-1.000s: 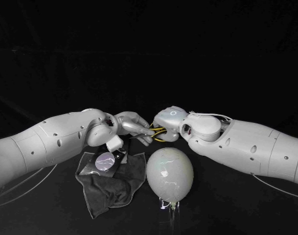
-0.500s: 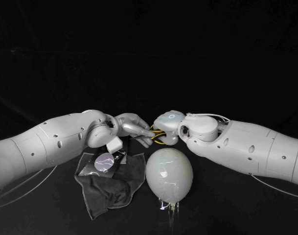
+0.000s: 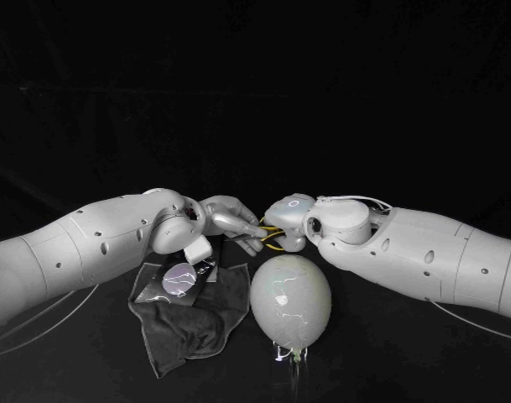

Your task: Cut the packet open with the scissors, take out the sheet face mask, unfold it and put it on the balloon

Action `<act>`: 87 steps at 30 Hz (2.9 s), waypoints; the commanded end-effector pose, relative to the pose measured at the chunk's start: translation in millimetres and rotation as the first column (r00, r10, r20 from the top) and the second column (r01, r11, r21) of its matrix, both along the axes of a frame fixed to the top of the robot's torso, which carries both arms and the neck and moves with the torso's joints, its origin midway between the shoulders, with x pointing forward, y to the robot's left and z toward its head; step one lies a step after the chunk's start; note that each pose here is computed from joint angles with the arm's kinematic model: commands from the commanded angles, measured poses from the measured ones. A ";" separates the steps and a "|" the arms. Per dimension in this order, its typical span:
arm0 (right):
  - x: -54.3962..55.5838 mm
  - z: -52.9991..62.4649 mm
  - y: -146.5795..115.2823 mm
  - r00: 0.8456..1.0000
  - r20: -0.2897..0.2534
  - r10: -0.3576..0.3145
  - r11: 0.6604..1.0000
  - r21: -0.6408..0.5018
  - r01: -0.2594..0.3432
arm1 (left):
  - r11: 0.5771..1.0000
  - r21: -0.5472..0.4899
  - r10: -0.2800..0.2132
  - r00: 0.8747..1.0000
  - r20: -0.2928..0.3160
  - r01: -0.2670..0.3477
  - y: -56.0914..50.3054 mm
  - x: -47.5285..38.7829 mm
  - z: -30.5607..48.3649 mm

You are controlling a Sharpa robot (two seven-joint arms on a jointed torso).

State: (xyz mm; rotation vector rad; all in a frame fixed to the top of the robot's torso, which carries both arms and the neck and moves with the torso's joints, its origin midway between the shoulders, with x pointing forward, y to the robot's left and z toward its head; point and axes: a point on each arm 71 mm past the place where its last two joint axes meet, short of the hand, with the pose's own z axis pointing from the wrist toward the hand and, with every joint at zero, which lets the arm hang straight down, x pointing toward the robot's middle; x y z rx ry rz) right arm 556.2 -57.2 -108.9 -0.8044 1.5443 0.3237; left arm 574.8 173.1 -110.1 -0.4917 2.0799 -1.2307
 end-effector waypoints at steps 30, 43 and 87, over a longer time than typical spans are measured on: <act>4.1 3.1 -24.6 0.978 0.191 -0.086 0.996 0.048 0.078 | 0.946 -0.243 0.218 0.976 -0.015 -0.215 23.7 15.4 24.8; 2.1 10.1 -52.7 0.969 0.230 -0.089 0.986 0.158 0.053 | 0.848 -0.351 0.431 0.902 0.025 -0.396 80.0 23.1 32.6; -56.0 -15.4 -222.2 0.768 -0.641 0.005 -0.010 0.768 0.641 | 0.871 -0.054 0.460 0.771 0.441 -0.488 187.3 -97.5 -42.5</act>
